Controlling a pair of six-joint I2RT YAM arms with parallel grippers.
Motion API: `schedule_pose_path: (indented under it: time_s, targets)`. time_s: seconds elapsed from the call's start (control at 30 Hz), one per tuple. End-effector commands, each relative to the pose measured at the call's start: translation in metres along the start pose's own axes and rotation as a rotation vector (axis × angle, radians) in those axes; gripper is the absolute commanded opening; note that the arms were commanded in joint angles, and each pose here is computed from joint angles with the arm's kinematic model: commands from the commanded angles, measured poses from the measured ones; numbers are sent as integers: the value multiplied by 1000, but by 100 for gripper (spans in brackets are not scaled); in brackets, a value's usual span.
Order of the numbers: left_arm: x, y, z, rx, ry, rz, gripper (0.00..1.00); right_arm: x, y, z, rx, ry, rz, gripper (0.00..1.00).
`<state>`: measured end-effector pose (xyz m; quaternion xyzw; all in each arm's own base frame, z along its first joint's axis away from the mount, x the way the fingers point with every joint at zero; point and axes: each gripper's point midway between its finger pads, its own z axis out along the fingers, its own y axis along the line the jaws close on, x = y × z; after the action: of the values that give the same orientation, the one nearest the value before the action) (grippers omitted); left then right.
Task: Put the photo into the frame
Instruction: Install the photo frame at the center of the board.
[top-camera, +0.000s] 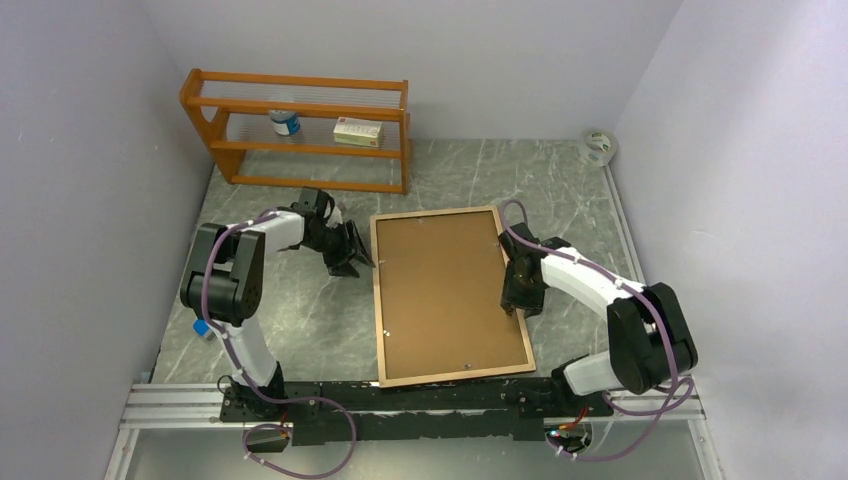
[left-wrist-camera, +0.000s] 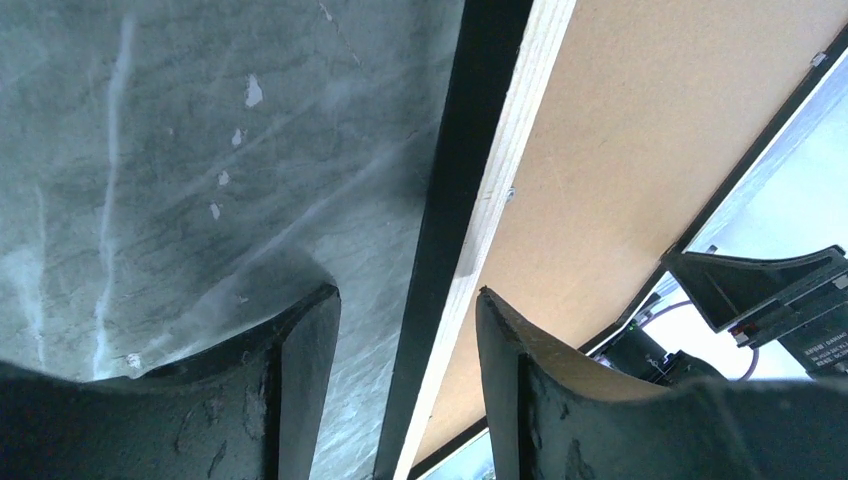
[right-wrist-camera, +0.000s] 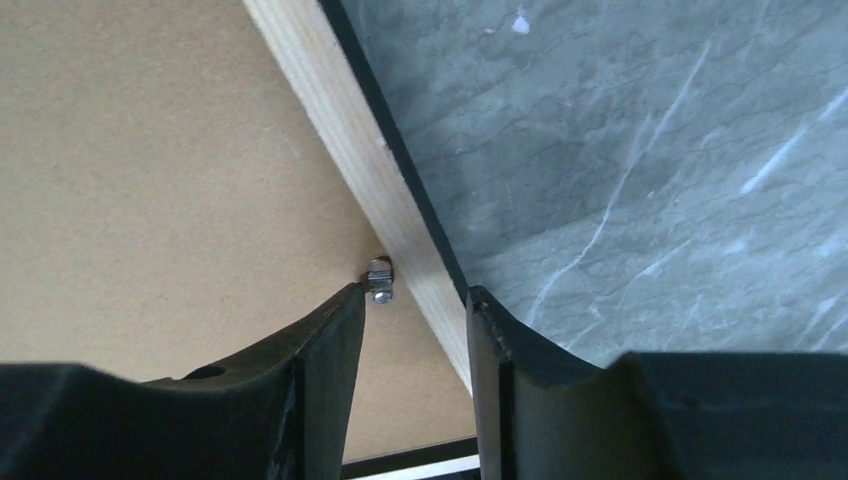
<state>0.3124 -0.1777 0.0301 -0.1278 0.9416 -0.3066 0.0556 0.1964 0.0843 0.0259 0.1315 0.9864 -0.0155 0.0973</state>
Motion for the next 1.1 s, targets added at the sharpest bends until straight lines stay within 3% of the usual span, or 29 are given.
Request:
schedule_pose_path:
  time_s: [0.0, 0.1, 0.47, 0.57, 0.63, 0.73, 1.07]
  targets:
    - [7, -3, -5, 14, 4, 4, 58, -2, -3, 2, 45, -21, 11, 41]
    - [9, -2, -4, 18, 2, 5, 58, 0, -3, 5, 50, -29, 22, 30]
    - [8, -5, -4, 25, 1, 3, 58, -8, 8, -5, -18, -72, 55, 22]
    - [5, -4, -8, 9, -21, 6, 59, -18, 12, -17, -46, -120, 73, 33]
    - [4, -4, -10, 0, -31, 9, 60, -24, 18, -25, -84, -150, 83, 48]
    - [3, -2, -12, -14, -41, 12, 64, -24, 28, -27, -153, -153, 76, 61]
    - [5, 3, -12, -36, -40, 0, 67, -9, 23, -2, -109, -79, 52, 69]
